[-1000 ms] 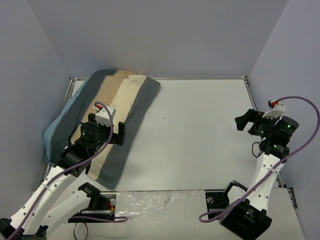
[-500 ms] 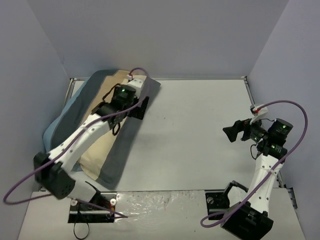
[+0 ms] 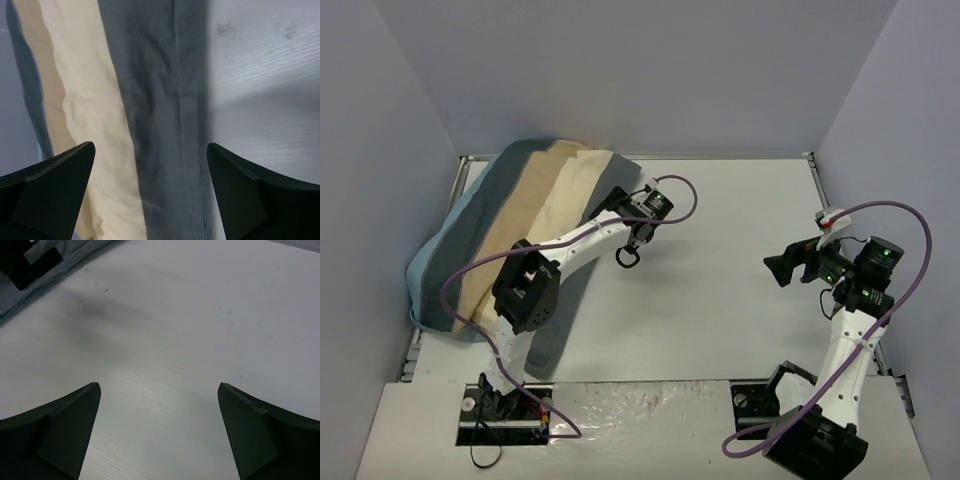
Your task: Remove the pillowcase from the pillow
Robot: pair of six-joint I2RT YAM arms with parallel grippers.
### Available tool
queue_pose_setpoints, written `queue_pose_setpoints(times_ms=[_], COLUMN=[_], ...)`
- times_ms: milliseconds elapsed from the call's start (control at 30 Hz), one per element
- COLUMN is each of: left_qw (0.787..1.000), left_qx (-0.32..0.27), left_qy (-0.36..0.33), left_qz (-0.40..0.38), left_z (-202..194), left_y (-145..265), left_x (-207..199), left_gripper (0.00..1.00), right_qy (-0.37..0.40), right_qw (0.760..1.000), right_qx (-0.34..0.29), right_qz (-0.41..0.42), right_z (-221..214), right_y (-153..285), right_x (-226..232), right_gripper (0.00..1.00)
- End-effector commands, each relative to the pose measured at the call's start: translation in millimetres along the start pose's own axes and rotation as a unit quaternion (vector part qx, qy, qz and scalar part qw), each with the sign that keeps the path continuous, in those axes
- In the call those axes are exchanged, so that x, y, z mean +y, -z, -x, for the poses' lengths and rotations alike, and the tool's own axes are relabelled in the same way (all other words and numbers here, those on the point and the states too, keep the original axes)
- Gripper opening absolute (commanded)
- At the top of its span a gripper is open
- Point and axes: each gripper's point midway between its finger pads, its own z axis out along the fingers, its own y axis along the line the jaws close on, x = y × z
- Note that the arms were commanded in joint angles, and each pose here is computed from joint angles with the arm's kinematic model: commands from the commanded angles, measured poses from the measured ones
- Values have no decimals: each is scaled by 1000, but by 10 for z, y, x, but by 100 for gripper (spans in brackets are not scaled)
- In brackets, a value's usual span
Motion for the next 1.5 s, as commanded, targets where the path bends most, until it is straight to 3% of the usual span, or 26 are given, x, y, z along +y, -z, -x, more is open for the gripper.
queue_pose_setpoints(times_ms=[0,367,600,700,733,867,933,1133,1233,1467], left_qw=[989,980,972,973,973,978,983,992,987,954], left_qx=[20,65,104,115,115,92,67,-63,-145,-280], left_qy=[-46,-72,-85,-69,-65,-48,-25,31,50,84], left_qz=[137,176,195,188,189,181,170,101,47,-65], left_z=[17,-260,-524,-645,-655,-578,-438,233,479,382], left_y=[-13,-584,-946,-1054,-1059,-968,-817,98,851,2182], left_x=[462,517,637,706,723,742,796,907,992,1005], left_gripper=[94,92,81,65,53,19,3,2,2,2], right_qy=[24,22,19,18,18,17,18,19,21,30], right_qw=[1000,1000,1000,1000,1000,1000,1000,1000,1000,999], right_qx=[-11,-10,-9,-8,-8,-8,-9,-9,-9,-13], right_qz=[7,11,12,12,13,14,11,11,10,4], right_z=[146,140,127,128,126,124,133,130,137,173], right_y=[29,19,12,8,8,8,15,20,25,48], right_x=[48,54,48,40,42,46,45,53,55,52], right_gripper=[100,100,100,100,100,100,100,100,100,100])
